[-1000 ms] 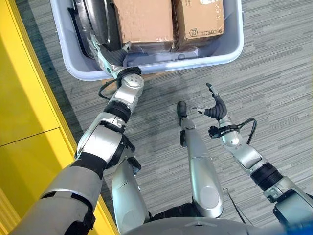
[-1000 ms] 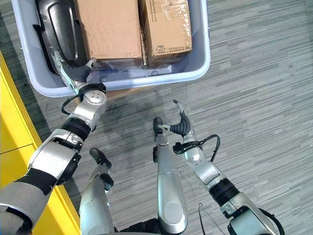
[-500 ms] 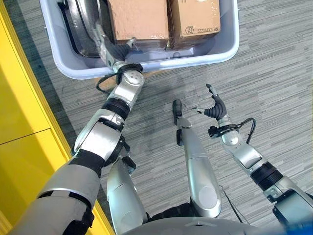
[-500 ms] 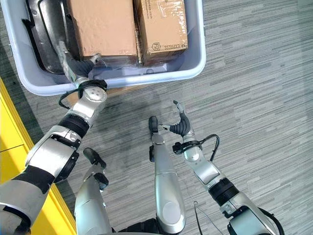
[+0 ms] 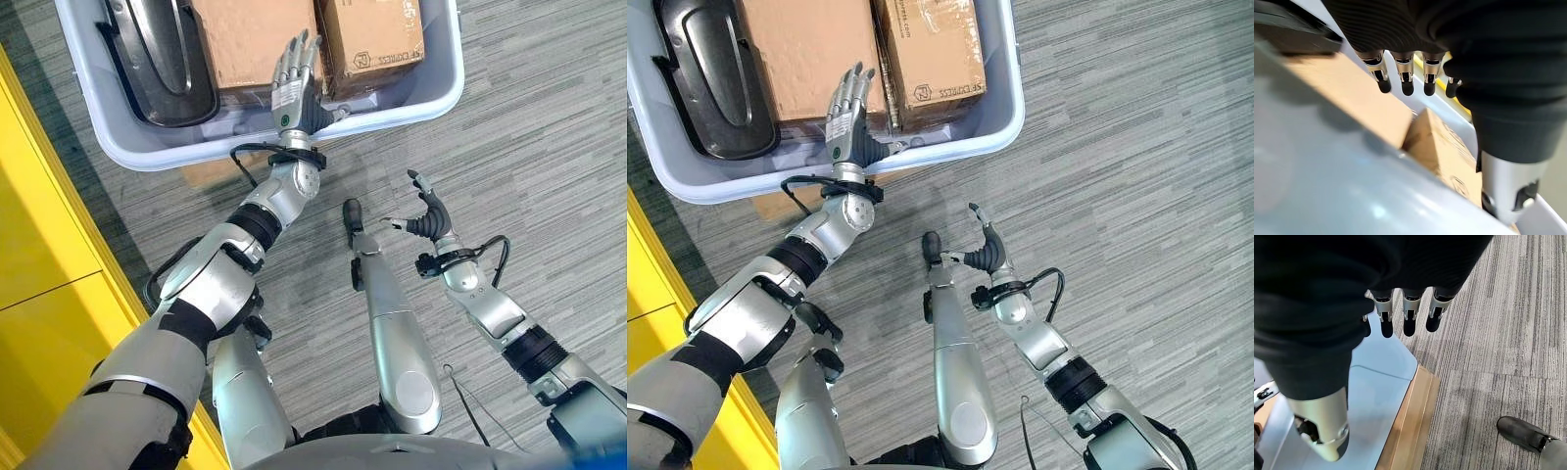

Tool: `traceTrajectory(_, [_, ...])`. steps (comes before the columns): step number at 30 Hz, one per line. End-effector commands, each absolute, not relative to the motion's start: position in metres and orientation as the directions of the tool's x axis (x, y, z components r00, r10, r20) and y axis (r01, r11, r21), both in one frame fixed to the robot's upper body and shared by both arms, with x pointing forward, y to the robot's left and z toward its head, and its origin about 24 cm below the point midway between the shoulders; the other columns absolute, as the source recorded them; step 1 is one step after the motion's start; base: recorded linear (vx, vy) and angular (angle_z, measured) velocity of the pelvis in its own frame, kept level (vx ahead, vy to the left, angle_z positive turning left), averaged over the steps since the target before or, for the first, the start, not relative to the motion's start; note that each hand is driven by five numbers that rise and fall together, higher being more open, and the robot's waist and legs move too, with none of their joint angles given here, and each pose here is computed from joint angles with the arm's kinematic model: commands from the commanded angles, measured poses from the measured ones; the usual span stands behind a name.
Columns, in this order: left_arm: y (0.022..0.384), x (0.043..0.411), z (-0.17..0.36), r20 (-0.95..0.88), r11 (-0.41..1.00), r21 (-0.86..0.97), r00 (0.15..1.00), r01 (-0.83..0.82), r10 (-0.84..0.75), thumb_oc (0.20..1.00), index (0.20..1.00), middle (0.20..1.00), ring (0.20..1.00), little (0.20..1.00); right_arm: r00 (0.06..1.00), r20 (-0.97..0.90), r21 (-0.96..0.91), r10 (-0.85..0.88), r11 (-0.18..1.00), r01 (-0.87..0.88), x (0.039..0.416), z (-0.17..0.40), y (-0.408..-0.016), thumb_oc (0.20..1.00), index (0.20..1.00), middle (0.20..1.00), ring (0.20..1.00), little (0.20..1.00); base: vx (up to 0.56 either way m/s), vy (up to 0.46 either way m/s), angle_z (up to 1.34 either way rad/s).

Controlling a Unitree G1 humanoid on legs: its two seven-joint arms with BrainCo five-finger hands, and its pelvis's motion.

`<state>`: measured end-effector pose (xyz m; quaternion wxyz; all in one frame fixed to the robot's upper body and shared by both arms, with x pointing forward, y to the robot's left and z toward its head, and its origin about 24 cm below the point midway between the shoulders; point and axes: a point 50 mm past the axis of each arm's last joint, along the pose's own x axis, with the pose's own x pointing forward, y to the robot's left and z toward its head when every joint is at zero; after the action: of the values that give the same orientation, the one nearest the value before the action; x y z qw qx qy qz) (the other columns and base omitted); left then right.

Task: Move parts from the plastic box to the shelf.

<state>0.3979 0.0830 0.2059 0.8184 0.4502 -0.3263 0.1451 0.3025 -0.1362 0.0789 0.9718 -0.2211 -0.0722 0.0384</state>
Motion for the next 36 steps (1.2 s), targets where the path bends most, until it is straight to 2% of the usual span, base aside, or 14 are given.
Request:
traceTrajectory(1, [0.080,0.394,0.193,0.661,0.519,0.677,0.741,-0.522,-0.118,1.000,1.000,1.000,1.000,1.000,0.976,0.173,-0.460,0.134,0.887,-0.040,0.295,0.080,-0.146,1.000,1.000,1.000,1.000,1.000,0.00,0.000,0.00])
traceTrajectory(5, [0.081,0.392,0.190,0.678,0.514,0.668,0.725,-0.538,-0.122,1.000,1.000,1.000,1.000,1.000,0.977,0.168,-0.457,0.130,0.889,-0.039,0.294,0.073,-0.148,1.000,1.000,1.000,1.000,1.000,-0.01,0.004,-0.02])
traceTrajectory(8, [0.085,0.387,0.191,0.762,0.500,0.590,0.642,-0.634,-0.085,1.000,1.000,1.000,1.000,1.000,0.978,0.165,-0.455,0.124,0.890,-0.036,0.293,0.071,-0.149,1.000,1.000,1.000,1.000,1.000,0.00,-0.011,0.01])
traceTrajectory(9, [0.094,0.382,0.199,0.853,0.510,0.446,0.521,-0.735,0.005,1.000,1.000,1.000,1.000,1.000,0.981,0.159,-0.450,0.113,0.893,-0.030,0.291,0.068,-0.149,1.000,1.000,1.000,1.000,1.000,-0.01,-0.035,0.03])
traceTrajectory(10, [0.096,0.381,0.201,0.866,0.511,0.422,0.500,-0.749,0.018,1.000,1.000,1.000,1.000,1.000,0.981,0.158,-0.449,0.111,0.893,-0.029,0.291,0.067,-0.149,1.000,1.000,1.000,1.000,1.000,-0.02,-0.053,0.03])
traceTrajectory(11, [0.103,0.379,0.209,0.908,0.503,0.317,0.411,-0.804,0.085,1.000,1.000,1.000,1.000,1.000,0.982,0.156,-0.444,0.102,0.896,-0.023,0.289,0.064,-0.150,1.000,1.000,1.000,1.000,1.000,-0.02,-0.039,0.04])
traceTrajectory(13, [0.109,0.375,0.216,0.937,0.496,0.218,0.323,-0.841,0.136,1.000,1.000,1.000,1.000,1.000,0.984,0.154,-0.437,0.094,0.899,-0.017,0.288,0.061,-0.150,1.000,1.000,1.000,1.000,1.000,-0.02,-0.059,0.08])
traceTrajectory(14, [0.117,0.372,0.225,0.956,0.478,0.113,0.227,-0.871,0.188,1.000,1.000,1.000,1.000,1.000,0.985,0.151,-0.430,0.080,0.903,-0.008,0.287,0.057,-0.150,1.000,1.000,1.000,1.000,1.000,-0.02,-0.083,0.10])
traceTrajectory(18, [0.132,0.366,0.241,0.966,0.400,-0.080,0.028,-0.913,0.257,1.000,1.000,1.000,1.000,1.000,0.988,0.146,-0.411,0.053,0.912,0.012,0.286,0.052,-0.150,1.000,1.000,1.000,1.000,1.000,-0.01,-0.080,0.15])
traceTrajectory(19, [0.140,0.364,0.252,0.952,0.350,-0.181,-0.075,-0.919,0.296,1.000,1.000,1.000,1.000,1.000,0.989,0.144,-0.403,0.041,0.915,0.021,0.285,0.050,-0.149,1.000,1.000,1.000,1.000,1.000,0.00,-0.087,0.17])
traceTrajectory(23, [0.163,0.363,0.279,0.914,0.264,-0.267,-0.157,-0.927,0.374,1.000,1.000,1.000,1.000,1.000,0.990,0.141,-0.390,0.026,0.920,0.031,0.284,0.046,-0.145,1.000,1.000,1.000,1.000,1.000,0.01,-0.050,0.06])
traceTrajectory(28, [0.177,0.365,0.274,0.898,0.219,-0.247,-0.138,-0.944,0.418,1.000,1.000,1.000,1.000,1.000,0.990,0.139,-0.381,0.019,0.924,0.035,0.283,0.042,-0.143,1.000,1.000,1.000,1.000,1.000,0.01,-0.025,0.06])
traceTrajectory(29, [0.184,0.371,0.270,0.902,0.223,-0.157,-0.048,-0.962,0.430,1.000,1.000,1.000,1.000,1.000,0.991,0.136,-0.376,0.018,0.926,0.035,0.282,0.041,-0.142,1.000,1.000,1.000,1.000,1.000,0.00,-0.031,0.06])
traceTrajectory(36, [0.190,0.384,0.260,0.904,0.273,0.094,0.197,-0.957,0.380,1.000,1.000,1.000,1.000,1.000,0.995,0.088,-0.451,0.050,0.893,-0.005,0.284,0.031,-0.138,1.000,1.000,1.000,1.000,1.000,0.00,-0.004,0.03])
